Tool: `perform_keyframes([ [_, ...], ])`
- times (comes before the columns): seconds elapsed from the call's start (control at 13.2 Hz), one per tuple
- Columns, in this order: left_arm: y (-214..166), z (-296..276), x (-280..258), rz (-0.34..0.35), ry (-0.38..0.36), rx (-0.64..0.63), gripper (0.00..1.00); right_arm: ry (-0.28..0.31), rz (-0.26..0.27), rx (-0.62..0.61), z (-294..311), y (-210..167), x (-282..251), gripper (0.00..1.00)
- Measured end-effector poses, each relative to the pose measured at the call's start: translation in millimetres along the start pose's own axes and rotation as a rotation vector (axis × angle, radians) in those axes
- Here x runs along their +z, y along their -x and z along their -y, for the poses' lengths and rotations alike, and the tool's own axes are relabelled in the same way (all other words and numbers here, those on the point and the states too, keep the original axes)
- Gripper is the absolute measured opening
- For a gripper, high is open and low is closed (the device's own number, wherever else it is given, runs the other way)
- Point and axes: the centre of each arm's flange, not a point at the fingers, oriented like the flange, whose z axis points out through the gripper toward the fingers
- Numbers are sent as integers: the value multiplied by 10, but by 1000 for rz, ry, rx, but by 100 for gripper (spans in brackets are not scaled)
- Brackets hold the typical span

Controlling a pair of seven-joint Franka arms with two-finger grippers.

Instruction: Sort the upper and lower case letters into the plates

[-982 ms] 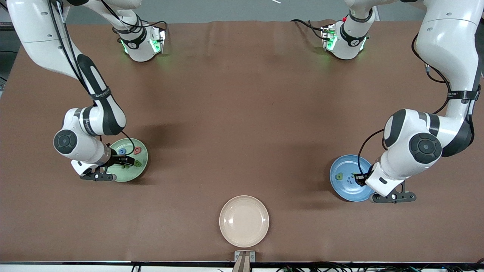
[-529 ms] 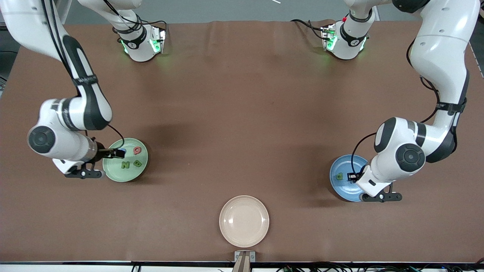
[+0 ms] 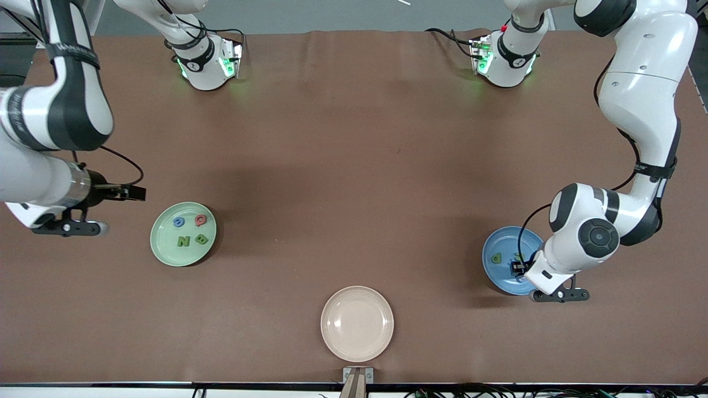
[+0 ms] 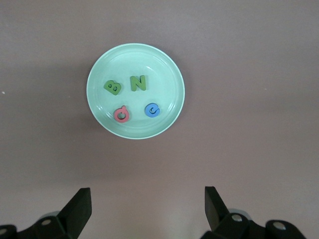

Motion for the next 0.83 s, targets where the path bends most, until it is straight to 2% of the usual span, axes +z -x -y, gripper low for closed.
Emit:
perform_keyframes([
  [0.23,-123,-75,-834,-98,-10,18,99,-34,-32,16,-60,8,-317,100],
  [0.45,-51,-18,-1740,-140,-74,99,100,-43,-56,25,-116,32,-580,100],
  [0.83,411,-22,-2934,-76,-93,86,100,-99,-32,23,-60,-33,-479,100],
])
